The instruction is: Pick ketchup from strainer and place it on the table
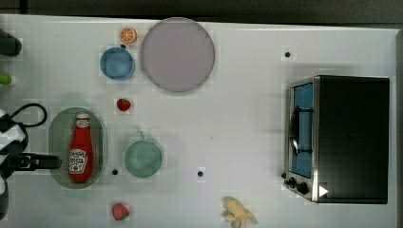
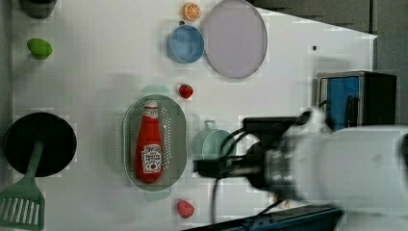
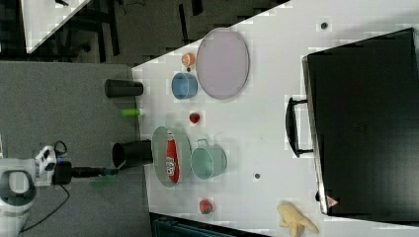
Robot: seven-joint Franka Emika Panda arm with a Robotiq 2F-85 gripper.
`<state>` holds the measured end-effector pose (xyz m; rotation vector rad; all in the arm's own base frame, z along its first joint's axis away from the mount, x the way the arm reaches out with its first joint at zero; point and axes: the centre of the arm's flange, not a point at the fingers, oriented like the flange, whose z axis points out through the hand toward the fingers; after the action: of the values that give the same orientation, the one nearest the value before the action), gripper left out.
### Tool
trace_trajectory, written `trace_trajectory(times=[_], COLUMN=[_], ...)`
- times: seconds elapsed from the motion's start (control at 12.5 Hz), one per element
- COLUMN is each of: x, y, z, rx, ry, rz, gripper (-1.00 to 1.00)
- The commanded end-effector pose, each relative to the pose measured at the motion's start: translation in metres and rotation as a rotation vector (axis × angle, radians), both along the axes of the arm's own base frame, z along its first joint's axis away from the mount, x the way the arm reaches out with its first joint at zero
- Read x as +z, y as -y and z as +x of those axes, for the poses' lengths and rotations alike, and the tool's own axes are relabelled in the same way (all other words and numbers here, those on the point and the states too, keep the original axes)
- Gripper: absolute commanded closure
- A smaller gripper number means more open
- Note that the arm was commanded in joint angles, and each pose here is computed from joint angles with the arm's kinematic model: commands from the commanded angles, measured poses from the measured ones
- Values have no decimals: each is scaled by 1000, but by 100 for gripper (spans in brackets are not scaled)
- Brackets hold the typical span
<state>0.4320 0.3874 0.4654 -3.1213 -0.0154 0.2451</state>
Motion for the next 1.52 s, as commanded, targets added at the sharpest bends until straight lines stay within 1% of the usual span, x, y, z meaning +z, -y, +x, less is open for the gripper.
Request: trace_trajectory(times=[0.08,0.32,0.64,0.8,1.12,1.36,1.52], x=[-65,-127,-194,-219,-261,-285,-298], y=[-2,-5,-4,-3,3,2,5], z=[1,-14,-26,-29,-31,-29,-30], rx=[-131,-91,-105,-130,-151,-166,-166], ry=[-12,43,74,57,-3,-3,-10], rz=[-2,11,109,134,123,166,157], gripper=[-100,-100,-100,-100,-100,-100,-100])
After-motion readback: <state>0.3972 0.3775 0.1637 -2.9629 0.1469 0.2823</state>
